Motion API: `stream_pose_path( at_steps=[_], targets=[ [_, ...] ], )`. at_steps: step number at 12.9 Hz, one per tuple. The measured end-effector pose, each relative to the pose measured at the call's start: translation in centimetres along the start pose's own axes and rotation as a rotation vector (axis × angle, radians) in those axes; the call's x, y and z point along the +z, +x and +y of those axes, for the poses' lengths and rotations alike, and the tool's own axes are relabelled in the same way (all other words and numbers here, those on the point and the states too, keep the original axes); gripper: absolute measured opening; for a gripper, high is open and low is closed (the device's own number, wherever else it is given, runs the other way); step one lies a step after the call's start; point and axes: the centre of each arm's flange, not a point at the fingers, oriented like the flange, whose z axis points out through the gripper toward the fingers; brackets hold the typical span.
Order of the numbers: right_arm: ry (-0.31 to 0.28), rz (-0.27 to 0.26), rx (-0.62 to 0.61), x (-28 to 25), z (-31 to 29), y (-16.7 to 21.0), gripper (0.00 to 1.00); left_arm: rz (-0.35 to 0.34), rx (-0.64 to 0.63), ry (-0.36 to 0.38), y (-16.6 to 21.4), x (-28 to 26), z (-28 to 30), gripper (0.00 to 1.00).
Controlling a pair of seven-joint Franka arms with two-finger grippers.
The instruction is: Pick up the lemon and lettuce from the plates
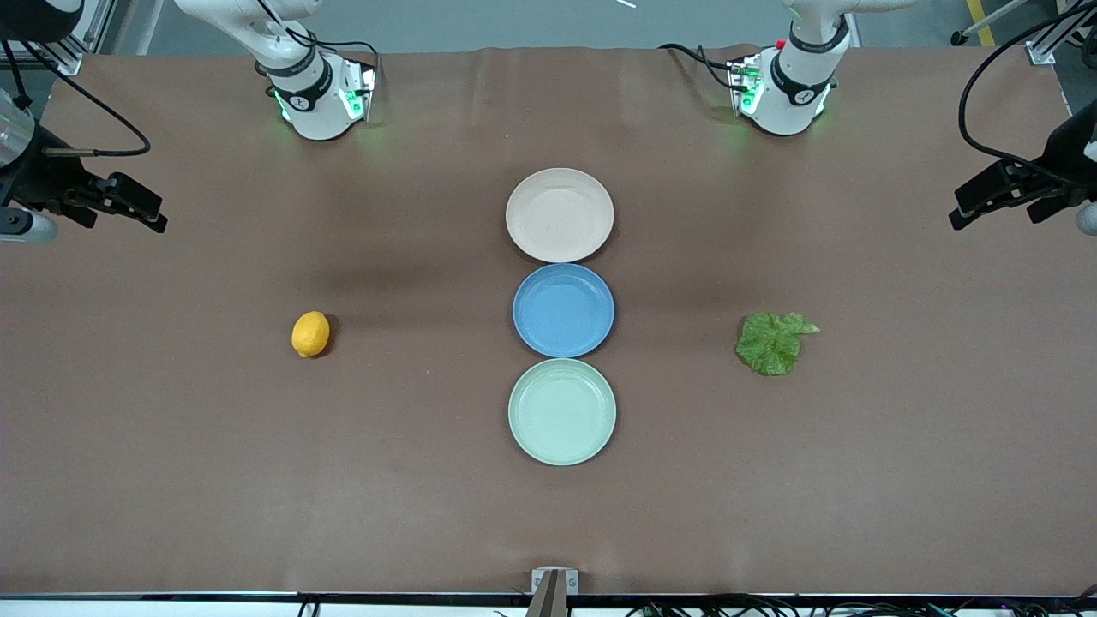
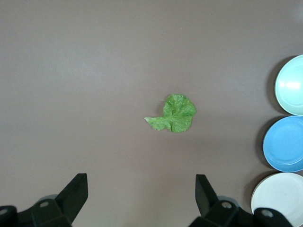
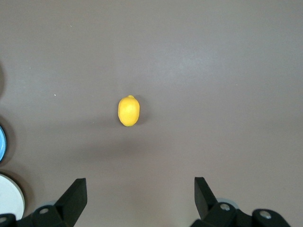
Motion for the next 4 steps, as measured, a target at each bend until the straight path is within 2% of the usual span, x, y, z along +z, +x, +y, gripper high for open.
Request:
stream_pose_path(
  at_steps=[4],
  targets=[
    [0.021, -0.001, 0.004, 0.0, -0.1, 0.06, 1.0, -0.001, -0.002, 0.0, 0.0, 0.0, -0.11, 1.0]
  ],
)
